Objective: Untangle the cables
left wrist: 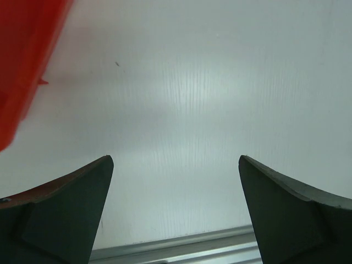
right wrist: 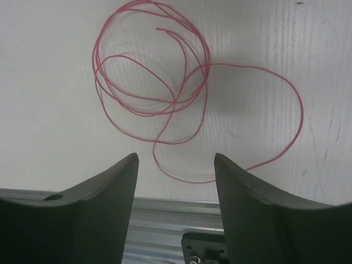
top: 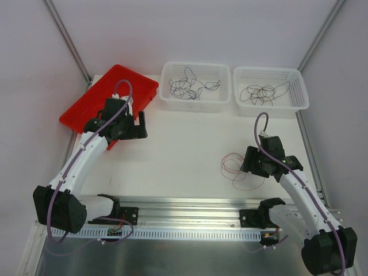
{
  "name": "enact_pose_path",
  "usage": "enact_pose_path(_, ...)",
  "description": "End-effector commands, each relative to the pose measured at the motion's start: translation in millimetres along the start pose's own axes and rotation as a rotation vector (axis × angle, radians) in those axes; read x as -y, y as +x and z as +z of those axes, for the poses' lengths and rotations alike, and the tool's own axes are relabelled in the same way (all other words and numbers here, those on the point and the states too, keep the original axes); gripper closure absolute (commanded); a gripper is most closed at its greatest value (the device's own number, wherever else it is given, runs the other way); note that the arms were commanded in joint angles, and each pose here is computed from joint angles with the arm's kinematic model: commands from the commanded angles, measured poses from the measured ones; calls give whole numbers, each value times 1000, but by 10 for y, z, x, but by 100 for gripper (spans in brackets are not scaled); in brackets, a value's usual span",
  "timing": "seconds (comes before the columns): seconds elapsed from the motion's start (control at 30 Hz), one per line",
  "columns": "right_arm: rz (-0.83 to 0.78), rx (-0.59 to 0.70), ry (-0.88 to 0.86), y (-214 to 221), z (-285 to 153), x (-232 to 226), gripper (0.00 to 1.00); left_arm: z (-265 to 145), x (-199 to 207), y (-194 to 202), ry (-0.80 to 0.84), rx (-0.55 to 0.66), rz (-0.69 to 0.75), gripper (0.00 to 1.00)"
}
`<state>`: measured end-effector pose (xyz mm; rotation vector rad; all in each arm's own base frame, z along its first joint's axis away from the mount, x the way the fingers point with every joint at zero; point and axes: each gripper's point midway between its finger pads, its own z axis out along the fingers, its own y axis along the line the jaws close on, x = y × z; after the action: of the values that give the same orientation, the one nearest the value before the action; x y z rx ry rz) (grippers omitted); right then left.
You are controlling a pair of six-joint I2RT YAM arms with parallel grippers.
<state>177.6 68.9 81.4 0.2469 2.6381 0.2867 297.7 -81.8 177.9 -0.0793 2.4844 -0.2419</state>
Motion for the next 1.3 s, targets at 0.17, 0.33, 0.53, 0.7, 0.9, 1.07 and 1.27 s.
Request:
enact_pose_path(0.17,-103,41,-84,-213,189,-182,57,-31,106,605,172,78,20,1)
enact_pose_path(0.33,-129,20,-80,-302,274,-217,58,-8,14,664,157,170,19,1)
enact_pose_path(0.53,-149,-13,-79,-375,456,-273,59,2,-29,541,122,202,18,1)
enact_pose_path(0.7,-169,-54,-61,-393,642,-291,59,41,24,587,152,170,13,1)
enact_pose_path(0.9,-203,-111,-65,-313,798,-370,63,46,37,592,158,167,18,1)
enact_pose_path(1.07,-246,-118,-69,-276,826,-467,80,43,66,605,175,160,20,1)
enact_pose_path(1.27,-321,-54,-119,-451,533,-799,99,42,90,607,188,156,21,1)
